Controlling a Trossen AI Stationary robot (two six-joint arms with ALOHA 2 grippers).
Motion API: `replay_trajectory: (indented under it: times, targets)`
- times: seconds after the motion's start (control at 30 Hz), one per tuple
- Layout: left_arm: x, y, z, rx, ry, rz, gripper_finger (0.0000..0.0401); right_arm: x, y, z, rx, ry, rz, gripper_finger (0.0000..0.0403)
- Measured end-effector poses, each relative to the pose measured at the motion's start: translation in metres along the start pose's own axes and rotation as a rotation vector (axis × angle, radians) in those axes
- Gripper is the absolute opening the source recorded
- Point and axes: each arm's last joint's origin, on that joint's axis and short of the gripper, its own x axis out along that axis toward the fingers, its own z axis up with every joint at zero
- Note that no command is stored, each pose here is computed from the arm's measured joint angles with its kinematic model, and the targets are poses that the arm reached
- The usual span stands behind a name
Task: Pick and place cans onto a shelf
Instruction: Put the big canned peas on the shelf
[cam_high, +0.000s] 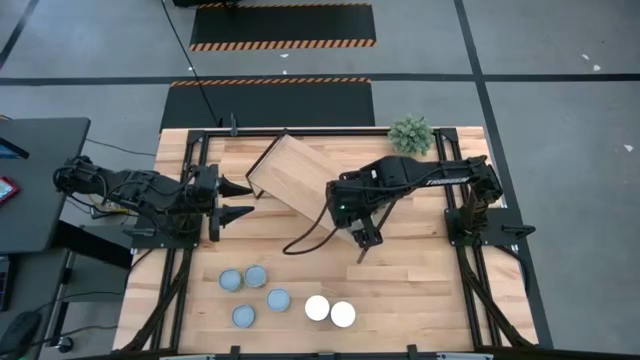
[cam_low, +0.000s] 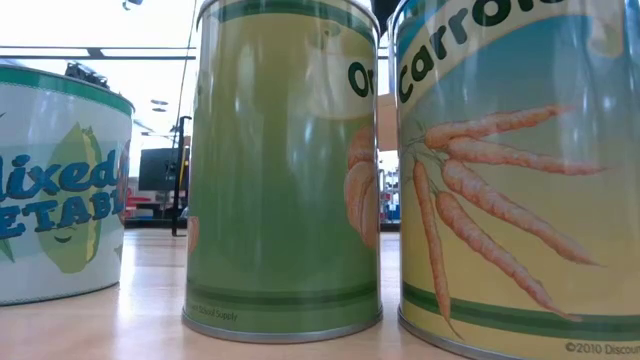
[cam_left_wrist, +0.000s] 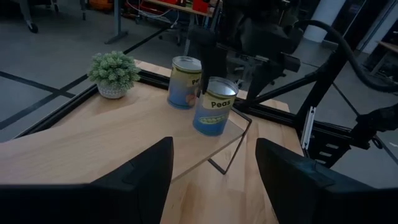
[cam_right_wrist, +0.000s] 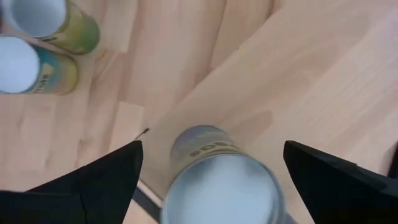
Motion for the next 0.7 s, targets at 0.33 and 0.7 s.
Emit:
replay_trajectory:
  times: [0.33,0.7]
  targets:
    - [0.000,0.000,0.000,0.022,0.000,0.000,0.0235,0.002,0.003,0.002,-0.076,-0.018,0.105,0.0378]
    - [0.000,0.000,0.000,0.025,0.000,0.000,0.0235,0.001,0.015,0.003,-0.111,-0.035,0.243,0.0351]
